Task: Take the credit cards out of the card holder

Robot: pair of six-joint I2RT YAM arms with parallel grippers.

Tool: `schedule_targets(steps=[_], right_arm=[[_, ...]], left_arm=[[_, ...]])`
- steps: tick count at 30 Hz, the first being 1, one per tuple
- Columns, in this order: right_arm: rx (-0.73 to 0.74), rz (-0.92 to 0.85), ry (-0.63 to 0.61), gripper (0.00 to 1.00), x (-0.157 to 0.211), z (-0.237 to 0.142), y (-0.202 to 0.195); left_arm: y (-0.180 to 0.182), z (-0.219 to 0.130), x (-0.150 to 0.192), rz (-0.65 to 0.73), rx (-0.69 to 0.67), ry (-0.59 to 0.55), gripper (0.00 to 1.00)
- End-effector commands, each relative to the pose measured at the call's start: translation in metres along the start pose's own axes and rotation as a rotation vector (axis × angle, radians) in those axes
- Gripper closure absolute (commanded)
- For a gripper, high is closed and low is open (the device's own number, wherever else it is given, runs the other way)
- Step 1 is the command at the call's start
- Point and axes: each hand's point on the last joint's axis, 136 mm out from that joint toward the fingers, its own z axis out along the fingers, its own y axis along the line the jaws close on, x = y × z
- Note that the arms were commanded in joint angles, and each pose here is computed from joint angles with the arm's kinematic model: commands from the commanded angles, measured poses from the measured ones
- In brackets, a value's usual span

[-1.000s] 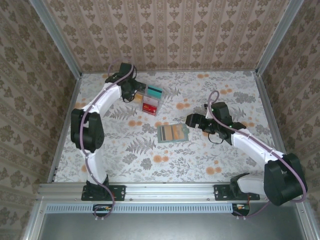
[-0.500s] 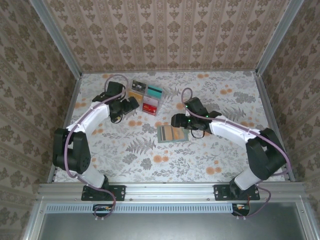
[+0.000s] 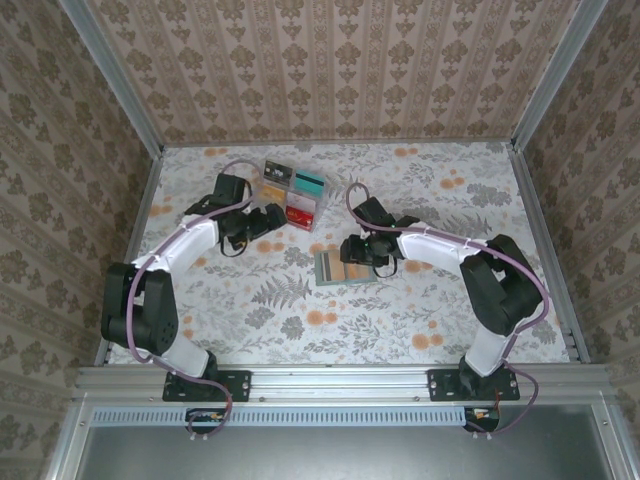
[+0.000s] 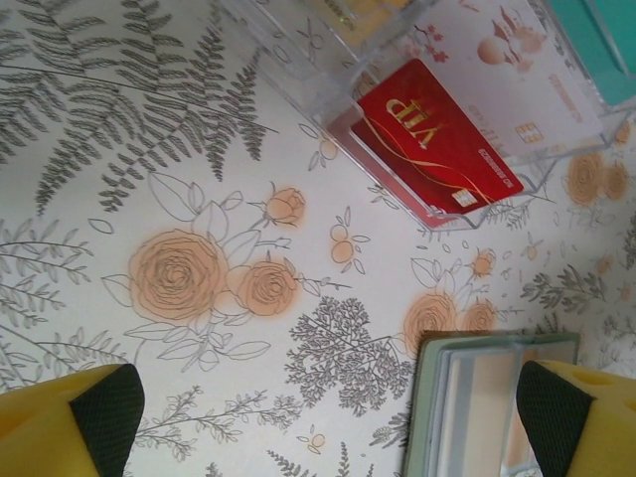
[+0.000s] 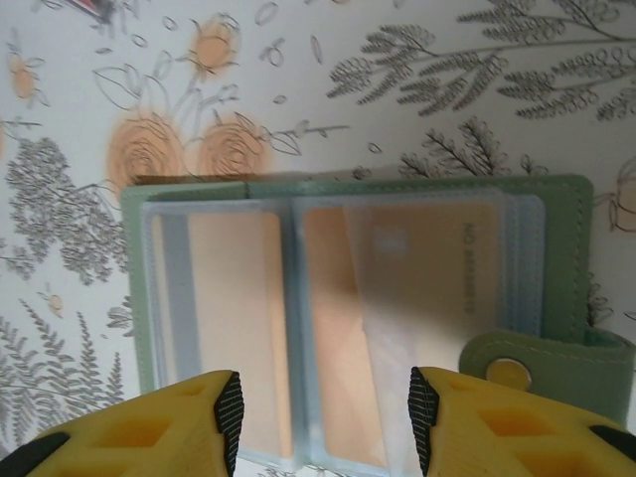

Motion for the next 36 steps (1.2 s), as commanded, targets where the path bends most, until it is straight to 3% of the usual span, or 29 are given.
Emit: schedule_targets(steps=[1, 3, 7, 16, 23, 36], right_arm=[[0.103, 0.016, 0.05, 0.48, 0.012, 0.002, -0.019], [0.122, 0.017, 0.054, 0.48, 0.016, 0.0, -0.024], [0.138, 0.02, 0.069, 0.47, 0.023, 0.001, -0.03], [0.14, 0.012, 0.105, 0.47, 0.03, 0.011, -0.033], [0.135, 0.001, 0.12, 0.45, 0.034, 0.014, -0.034], [0.028, -0.007, 0.131, 0.46, 0.034, 0.014, -0.013]], left_arm=[[-0.016, -0.004, 0.004, 0.056, 0.067, 0.004, 0.01], [-0.021, -0.001, 0.009, 0.058, 0.082, 0.025, 0.03], [-0.037, 0.011, 0.027, 0.02, 0.111, 0.106, 0.16], [-0.073, 0.044, 0.066, 0.033, 0.141, 0.246, 0.27], [-0.093, 0.066, 0.087, 0.025, 0.183, 0.327, 0.5], [-0.073, 0.097, 0.115, 0.001, 0.108, 0.417, 0.69]])
